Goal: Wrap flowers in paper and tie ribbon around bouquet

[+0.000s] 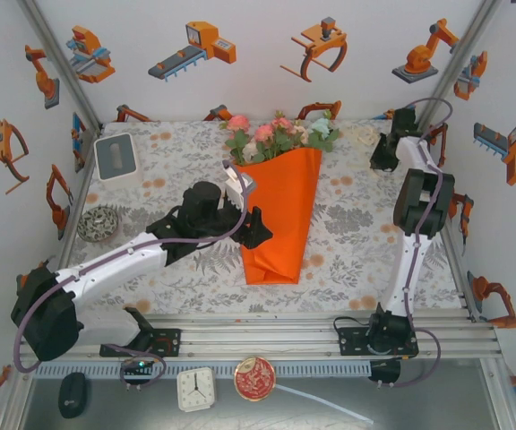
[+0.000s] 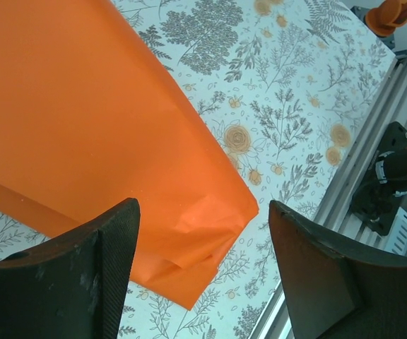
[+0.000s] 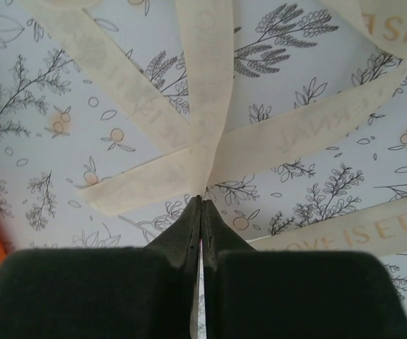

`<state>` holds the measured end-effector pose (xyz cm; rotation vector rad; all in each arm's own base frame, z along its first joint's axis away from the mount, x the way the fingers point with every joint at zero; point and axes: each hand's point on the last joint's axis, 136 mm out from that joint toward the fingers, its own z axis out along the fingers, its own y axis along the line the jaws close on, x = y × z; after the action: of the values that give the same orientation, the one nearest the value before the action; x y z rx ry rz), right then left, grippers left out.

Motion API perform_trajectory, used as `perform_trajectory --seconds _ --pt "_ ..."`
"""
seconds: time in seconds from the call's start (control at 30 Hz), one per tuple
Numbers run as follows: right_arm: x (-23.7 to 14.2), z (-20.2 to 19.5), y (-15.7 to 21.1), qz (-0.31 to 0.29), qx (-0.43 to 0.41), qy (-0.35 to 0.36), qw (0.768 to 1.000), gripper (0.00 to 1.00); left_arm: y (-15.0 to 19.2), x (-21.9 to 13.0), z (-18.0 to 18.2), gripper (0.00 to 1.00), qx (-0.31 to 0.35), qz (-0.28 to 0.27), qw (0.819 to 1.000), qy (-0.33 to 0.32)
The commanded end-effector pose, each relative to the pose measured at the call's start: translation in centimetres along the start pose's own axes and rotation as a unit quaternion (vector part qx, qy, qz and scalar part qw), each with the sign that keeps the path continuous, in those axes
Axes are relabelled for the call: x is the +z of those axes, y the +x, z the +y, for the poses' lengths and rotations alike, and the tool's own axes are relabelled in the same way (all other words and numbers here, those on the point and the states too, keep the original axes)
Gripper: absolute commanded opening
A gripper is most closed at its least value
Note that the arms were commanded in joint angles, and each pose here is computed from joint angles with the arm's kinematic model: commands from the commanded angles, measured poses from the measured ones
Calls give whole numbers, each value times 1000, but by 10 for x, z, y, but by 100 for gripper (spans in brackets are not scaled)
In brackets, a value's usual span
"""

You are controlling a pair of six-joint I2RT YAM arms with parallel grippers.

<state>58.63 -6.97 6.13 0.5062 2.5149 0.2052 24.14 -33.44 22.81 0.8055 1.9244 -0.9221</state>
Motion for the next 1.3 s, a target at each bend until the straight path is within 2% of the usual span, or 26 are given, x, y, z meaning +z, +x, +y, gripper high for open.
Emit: perform_trajectory --seconds 0.0,0.1,0.23,0.37,0.43,0.53,0.63,0.8,0.93,1.03,1.13,1.2,1.27 --pt "-65 26 -32 -52 -12 -41 998 0 0 -1 6 69 -2 2 1000 -19" --pt "-118 44 -46 -98 -3 -74 992 0 -3 -3 12 69 -8 -7 999 -36" --pt "-227 91 -47 -168 4 -164 972 0 -19 -8 21 70 -4 -30 997 -66" --pt "-347 152 -25 -228 -39 -258 938 0 -46 -14 26 73 13 -69 994 -88" --pt "-390 178 -9 -243 -61 -289 924 0 -60 -16 23 74 24 -90 992 -86" --pt "-436 203 11 -252 -68 -340 903 0 -81 -17 15 75 36 -118 990 -70" --pt "-459 218 26 -261 -64 -371 889 0 -105 -18 -4 76 30 -146 989 -22" --pt "-465 236 43 -252 -66 -390 883 0 -142 -23 -52 80 28 -192 976 95" --pt "-469 252 56 -250 -69 -407 876 0 -156 -6 -61 85 53 -191 973 115" --pt "-472 260 61 -250 -73 -414 872 0 -163 21 -52 88 65 -187 975 102" --pt "-477 266 64 -250 -74 -420 869 0 -165 44 -57 92 75 -176 973 130" --pt "-476 266 64 -252 -74 -417 870 0 -161 61 -51 91 58 -167 976 124" --pt "-472 260 61 -259 -69 -398 877 0 -156 72 -46 85 42 -164 978 126"
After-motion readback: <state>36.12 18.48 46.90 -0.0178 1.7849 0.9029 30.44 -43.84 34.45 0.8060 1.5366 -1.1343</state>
